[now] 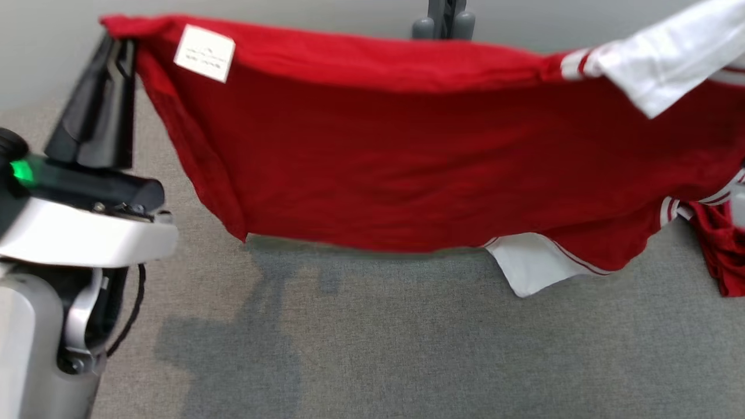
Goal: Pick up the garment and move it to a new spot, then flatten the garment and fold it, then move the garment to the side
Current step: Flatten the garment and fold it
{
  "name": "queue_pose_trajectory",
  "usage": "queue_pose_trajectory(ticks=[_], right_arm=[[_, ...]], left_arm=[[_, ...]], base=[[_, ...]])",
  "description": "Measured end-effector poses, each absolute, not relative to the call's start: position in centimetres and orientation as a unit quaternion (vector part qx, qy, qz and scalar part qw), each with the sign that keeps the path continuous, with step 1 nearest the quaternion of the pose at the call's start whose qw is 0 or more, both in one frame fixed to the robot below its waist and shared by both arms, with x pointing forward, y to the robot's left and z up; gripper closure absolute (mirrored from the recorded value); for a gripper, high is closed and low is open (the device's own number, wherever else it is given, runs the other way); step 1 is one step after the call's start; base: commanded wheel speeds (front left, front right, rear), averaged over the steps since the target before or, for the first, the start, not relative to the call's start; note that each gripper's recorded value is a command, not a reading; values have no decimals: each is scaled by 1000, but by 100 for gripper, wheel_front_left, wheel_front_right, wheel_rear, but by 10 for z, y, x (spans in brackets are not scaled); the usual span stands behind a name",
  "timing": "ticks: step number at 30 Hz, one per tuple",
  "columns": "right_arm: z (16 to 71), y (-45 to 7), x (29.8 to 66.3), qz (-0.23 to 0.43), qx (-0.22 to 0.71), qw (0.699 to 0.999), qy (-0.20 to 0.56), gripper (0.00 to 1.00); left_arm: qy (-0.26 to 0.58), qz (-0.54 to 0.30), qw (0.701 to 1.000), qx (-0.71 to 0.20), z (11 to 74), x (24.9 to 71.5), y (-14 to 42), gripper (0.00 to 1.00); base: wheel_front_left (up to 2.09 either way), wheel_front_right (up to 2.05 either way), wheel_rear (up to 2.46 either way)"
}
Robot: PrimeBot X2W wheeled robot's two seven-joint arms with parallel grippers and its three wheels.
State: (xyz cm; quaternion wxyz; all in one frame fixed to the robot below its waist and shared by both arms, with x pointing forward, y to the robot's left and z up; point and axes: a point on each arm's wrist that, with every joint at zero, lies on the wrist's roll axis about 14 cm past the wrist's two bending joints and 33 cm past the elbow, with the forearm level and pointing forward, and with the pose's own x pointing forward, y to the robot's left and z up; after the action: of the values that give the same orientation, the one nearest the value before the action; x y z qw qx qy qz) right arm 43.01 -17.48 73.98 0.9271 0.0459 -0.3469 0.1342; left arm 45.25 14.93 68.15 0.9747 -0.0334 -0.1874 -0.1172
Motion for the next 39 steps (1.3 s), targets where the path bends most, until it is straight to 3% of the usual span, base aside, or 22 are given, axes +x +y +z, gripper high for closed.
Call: queue_pose_trajectory(ticks=[7, 13, 23, 31, 39], right_arm=[[788, -170, 417, 151, 30, 908, -389, 100], [781, -165, 427, 163, 43, 916, -364, 100], [753, -148, 511, 190, 40, 941, -277, 100], [787, -128, 589, 200, 1, 935, -294, 100], [801, -116, 627, 189, 14, 938, -289, 100]], left_arm=[[-269, -115, 956, -1, 748, 438, 153, 100], [-274, -125, 954, 8, 758, 441, 146, 100], [-217, -167, 962, 8, 739, 518, 119, 100], [-187, -127, 973, 38, 736, 615, 137, 100], [-185, -84, 978, 54, 743, 659, 159, 100]], base=[[0, 0, 0], [0, 0, 0], [0, 0, 0], [0, 0, 0], [0, 0, 0]])
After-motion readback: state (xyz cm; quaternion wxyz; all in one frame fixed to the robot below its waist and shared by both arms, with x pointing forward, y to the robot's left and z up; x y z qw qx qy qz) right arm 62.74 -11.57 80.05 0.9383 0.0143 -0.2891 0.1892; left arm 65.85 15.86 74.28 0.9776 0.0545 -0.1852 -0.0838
